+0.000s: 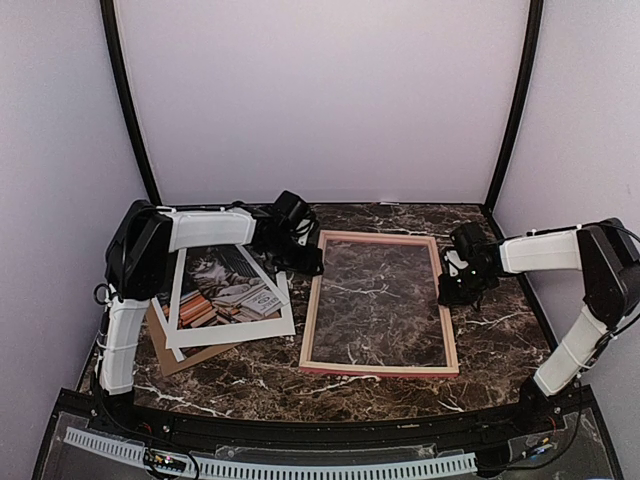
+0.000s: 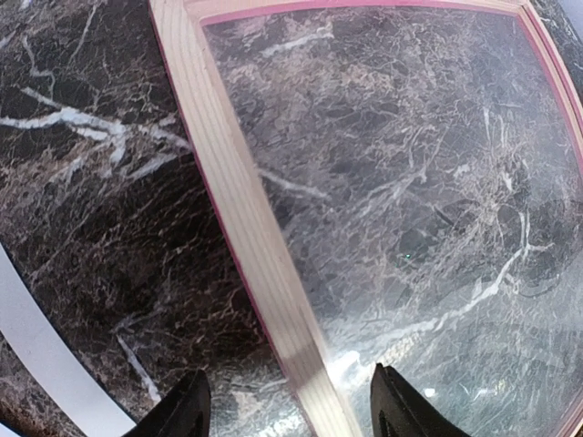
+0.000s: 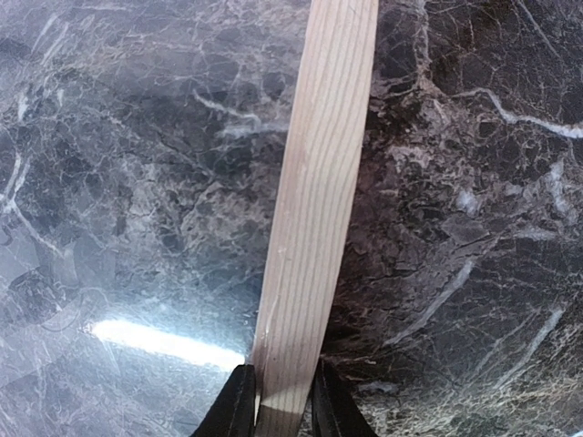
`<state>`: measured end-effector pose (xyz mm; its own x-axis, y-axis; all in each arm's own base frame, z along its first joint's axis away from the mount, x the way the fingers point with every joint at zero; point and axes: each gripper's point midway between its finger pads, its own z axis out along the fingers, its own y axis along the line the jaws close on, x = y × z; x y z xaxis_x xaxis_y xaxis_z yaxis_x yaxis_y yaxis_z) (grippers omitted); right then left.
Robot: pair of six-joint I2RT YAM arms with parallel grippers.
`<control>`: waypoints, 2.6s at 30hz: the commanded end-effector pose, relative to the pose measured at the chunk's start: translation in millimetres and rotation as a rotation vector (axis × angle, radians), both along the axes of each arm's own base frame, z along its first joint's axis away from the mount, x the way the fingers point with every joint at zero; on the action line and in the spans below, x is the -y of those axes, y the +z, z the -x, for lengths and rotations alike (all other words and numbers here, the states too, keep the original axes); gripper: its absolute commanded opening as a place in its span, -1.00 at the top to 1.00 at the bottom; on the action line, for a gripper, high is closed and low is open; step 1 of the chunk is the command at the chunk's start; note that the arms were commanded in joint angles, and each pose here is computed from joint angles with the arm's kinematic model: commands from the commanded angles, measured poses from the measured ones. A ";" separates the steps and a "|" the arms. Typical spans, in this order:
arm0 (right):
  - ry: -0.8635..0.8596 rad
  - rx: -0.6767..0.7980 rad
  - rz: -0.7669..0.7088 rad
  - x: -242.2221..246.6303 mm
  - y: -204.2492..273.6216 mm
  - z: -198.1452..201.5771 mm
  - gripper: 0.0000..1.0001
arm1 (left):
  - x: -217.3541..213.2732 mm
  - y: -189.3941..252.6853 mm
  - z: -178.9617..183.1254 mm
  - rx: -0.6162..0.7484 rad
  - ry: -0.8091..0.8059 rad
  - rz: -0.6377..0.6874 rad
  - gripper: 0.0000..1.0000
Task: Put the photo into the frame
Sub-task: Adjust the glass panel in the frame body.
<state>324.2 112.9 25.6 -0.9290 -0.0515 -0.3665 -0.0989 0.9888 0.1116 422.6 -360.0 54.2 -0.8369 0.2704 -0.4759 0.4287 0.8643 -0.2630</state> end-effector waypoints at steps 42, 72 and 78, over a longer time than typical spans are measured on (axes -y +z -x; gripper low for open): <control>0.028 -0.022 0.002 -2.5 3.2 -5.3 0.55 | 8.1 -25.7 60.0 -0.097 0.008 -0.050 -0.02; 0.144 -0.013 -0.104 -27.6 11.0 -7.7 0.57 | -11.0 31.1 -58.4 0.187 0.092 -0.032 -0.29; 0.164 -0.020 -0.119 -32.6 10.4 -7.6 0.57 | -10.3 18.4 -70.1 0.180 0.110 -0.070 -0.32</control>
<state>322.8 133.0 28.1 -0.9341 -0.1369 -0.3297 -0.2082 0.9591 0.1918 487.5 -351.4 67.4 -0.7738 0.2038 -0.5997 0.3661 0.9165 -0.1610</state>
